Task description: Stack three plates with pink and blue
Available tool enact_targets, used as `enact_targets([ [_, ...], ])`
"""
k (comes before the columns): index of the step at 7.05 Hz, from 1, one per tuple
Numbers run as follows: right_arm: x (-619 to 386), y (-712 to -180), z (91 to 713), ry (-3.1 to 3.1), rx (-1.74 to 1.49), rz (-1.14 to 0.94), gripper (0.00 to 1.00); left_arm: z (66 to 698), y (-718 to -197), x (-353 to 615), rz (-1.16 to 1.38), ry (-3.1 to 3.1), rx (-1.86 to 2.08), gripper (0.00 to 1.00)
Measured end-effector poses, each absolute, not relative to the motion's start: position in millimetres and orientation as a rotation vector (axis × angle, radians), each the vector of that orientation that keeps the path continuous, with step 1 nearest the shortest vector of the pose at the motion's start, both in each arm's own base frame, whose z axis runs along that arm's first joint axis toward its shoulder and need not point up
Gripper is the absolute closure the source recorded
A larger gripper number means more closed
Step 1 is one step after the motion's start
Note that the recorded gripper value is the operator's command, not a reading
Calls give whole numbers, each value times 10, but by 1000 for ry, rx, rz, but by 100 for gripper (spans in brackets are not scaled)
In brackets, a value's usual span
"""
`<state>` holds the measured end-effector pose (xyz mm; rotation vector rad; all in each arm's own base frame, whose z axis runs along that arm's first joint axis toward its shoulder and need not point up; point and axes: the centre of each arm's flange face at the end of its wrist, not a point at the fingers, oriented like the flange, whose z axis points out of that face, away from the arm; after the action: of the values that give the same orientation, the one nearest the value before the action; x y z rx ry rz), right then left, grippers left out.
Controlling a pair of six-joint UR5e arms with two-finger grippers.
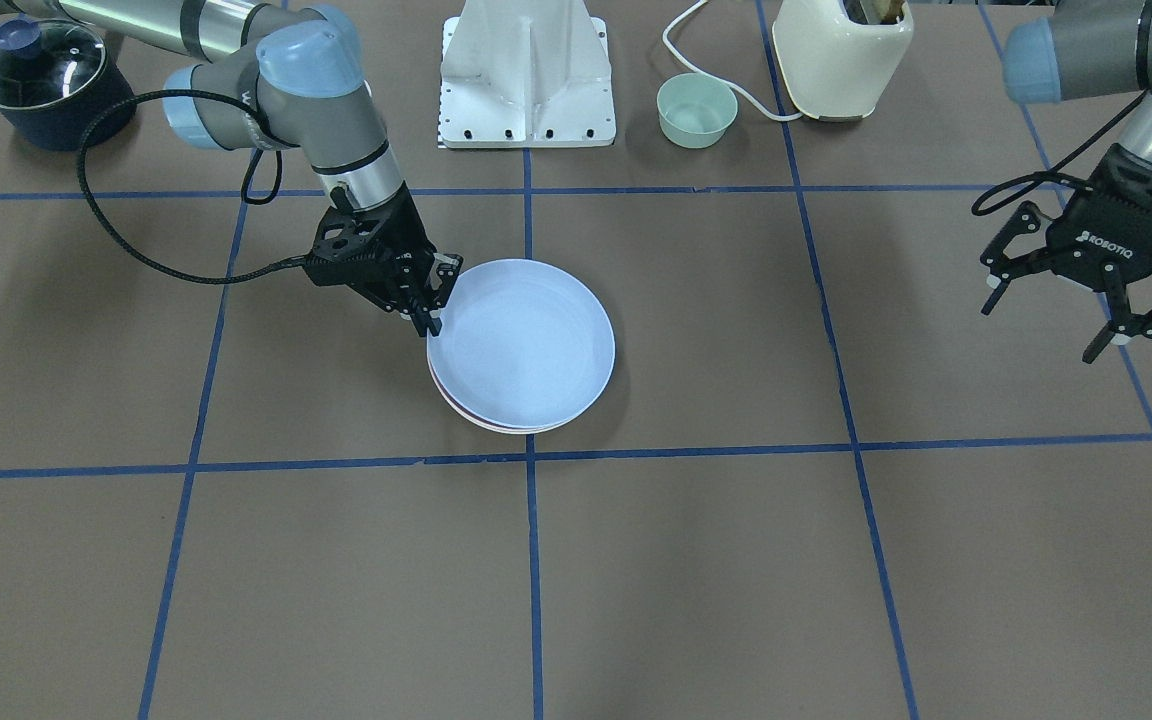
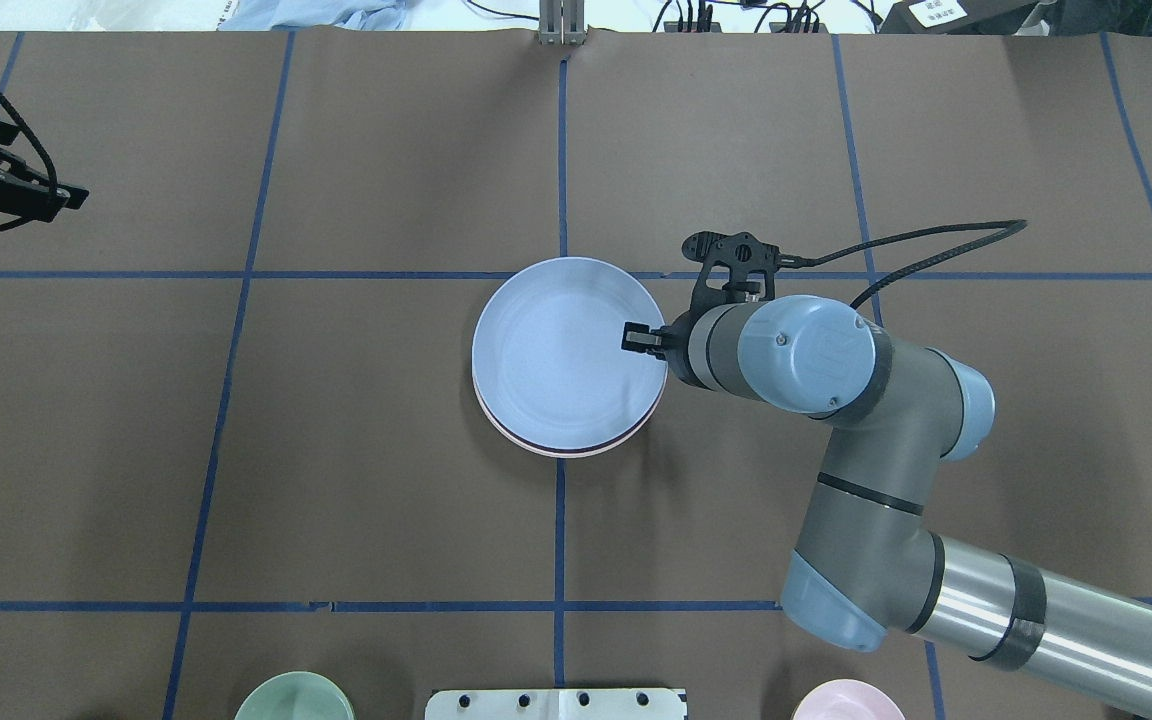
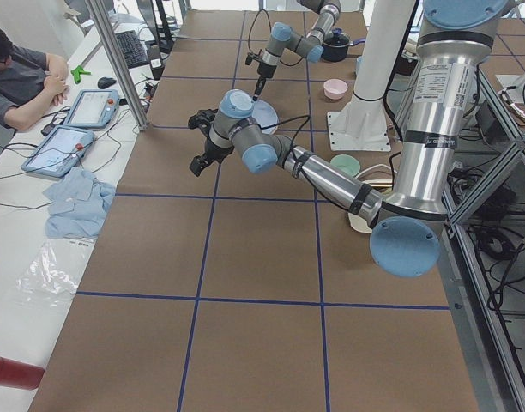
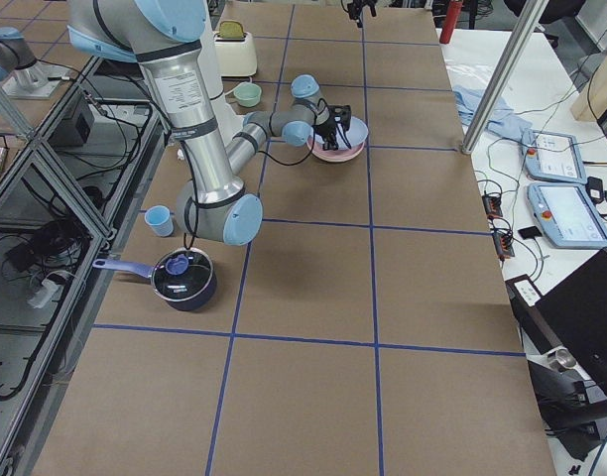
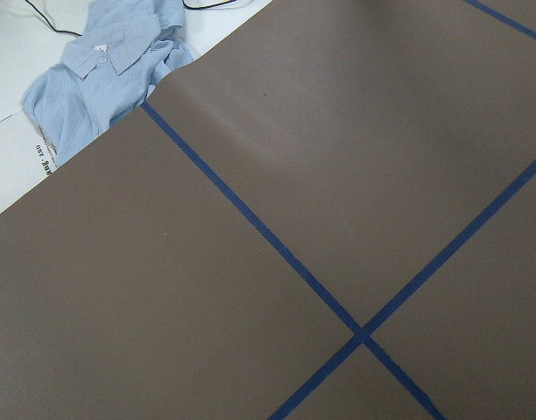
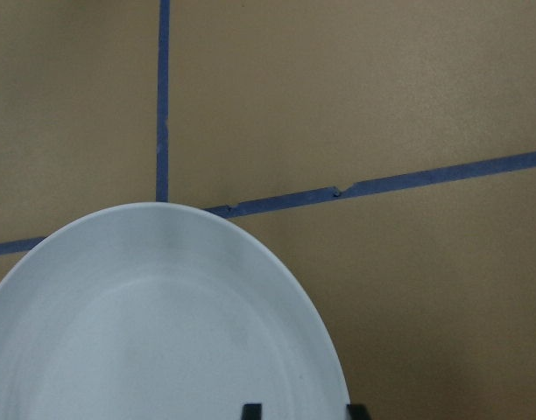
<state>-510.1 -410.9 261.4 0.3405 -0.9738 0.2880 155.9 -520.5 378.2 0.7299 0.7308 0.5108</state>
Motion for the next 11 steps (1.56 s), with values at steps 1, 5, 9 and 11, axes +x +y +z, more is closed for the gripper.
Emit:
enact_targets([
  [1,-5132,-4124,2570,-951,348,293,0,3787,-5207,1558,510,730,729,0],
  [5,-4270,-4796,2528,-851,259,211,0,4154,-5151,1516,496,706,665,0],
  [9,-1982,-5714,3223,-719,217,-88,0,5044,-5257,725,326,639,503,0],
  [11,-921,-5620,4086,-719,198,-202,0,5287,-5223,153,289,635,401,0],
])
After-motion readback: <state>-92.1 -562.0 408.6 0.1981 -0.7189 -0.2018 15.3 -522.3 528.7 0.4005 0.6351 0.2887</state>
